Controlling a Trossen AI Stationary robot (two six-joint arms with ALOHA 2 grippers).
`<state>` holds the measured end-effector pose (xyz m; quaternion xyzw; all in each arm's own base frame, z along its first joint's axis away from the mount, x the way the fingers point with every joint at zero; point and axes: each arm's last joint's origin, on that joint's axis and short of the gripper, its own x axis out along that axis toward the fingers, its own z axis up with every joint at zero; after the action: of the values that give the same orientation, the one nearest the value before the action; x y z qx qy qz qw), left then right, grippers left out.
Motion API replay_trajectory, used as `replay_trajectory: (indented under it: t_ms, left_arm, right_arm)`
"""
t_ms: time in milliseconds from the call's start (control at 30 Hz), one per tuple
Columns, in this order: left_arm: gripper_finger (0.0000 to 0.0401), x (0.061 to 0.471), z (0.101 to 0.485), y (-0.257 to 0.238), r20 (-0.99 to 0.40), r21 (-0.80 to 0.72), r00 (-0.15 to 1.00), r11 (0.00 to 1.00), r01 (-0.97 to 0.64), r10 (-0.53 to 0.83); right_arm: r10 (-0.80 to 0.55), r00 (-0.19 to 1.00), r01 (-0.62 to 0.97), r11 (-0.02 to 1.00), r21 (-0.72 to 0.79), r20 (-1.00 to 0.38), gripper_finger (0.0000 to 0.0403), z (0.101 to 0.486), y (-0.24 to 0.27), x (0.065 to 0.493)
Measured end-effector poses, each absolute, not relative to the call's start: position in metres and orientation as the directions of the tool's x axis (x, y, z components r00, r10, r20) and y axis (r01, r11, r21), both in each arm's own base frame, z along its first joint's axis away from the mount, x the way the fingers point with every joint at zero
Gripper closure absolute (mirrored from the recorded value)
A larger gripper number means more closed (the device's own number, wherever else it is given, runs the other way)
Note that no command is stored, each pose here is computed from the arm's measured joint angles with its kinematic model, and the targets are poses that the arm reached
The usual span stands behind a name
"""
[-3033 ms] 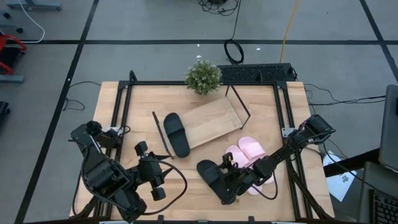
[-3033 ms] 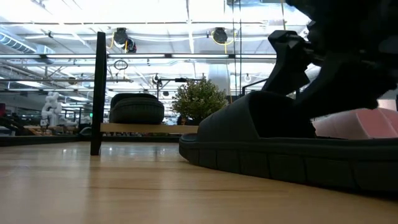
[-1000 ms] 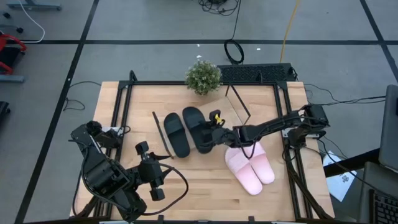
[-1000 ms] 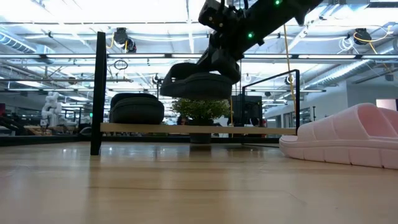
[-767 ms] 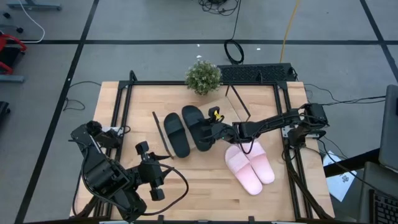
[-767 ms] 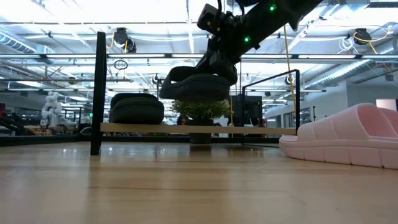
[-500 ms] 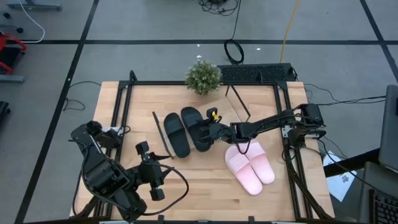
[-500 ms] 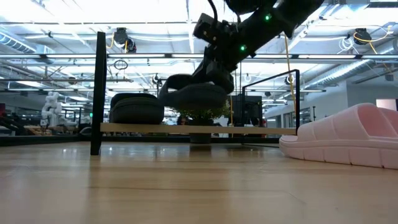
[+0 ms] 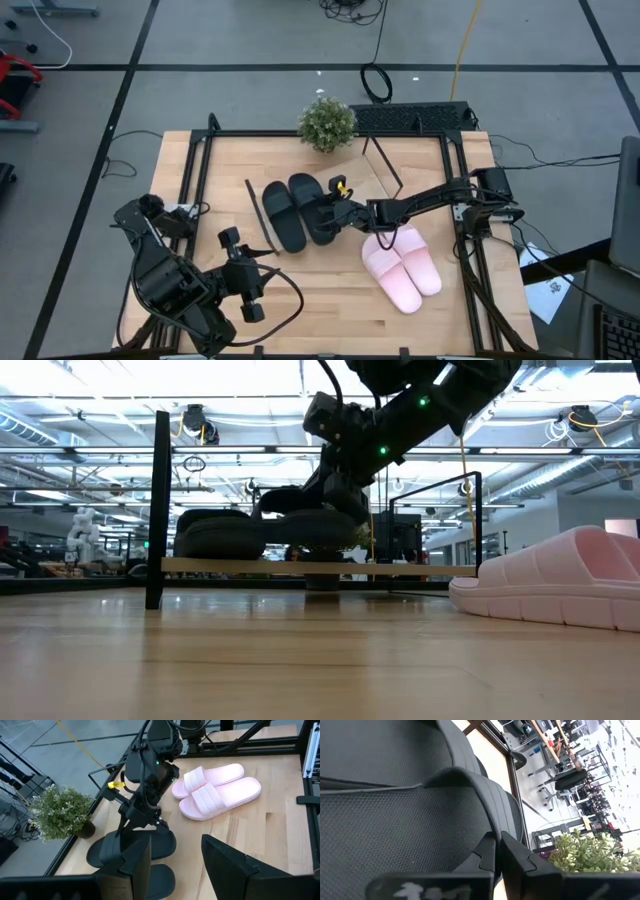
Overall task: Pick and place slides into the shelf
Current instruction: Put the right pair black slides on the shelf
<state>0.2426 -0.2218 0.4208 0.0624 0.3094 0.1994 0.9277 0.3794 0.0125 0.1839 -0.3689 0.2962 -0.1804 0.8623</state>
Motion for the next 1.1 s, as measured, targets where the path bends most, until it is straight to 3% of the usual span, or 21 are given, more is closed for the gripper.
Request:
replay_trajectory:
  t_ms: [933,1100]
  left_arm:
    - [0.0226,0.249,0.421,-0.215,-0.549,0.248,0.718,0.904,-0.349,0.428]
    - [0.0226,0.249,0.421,-0.215,-0.549,0.248,0.718,0.904,-0.349,0.428]
  right_arm:
    - [-0.55,0.725,0.101,0.681,-0.725,-0.415,0.0402,0.18,0.001,0.377]
    - [-0.504,0.749,0.077,0.71,-0.7,-0.429,0.0402,0.179,0.002,0.378]
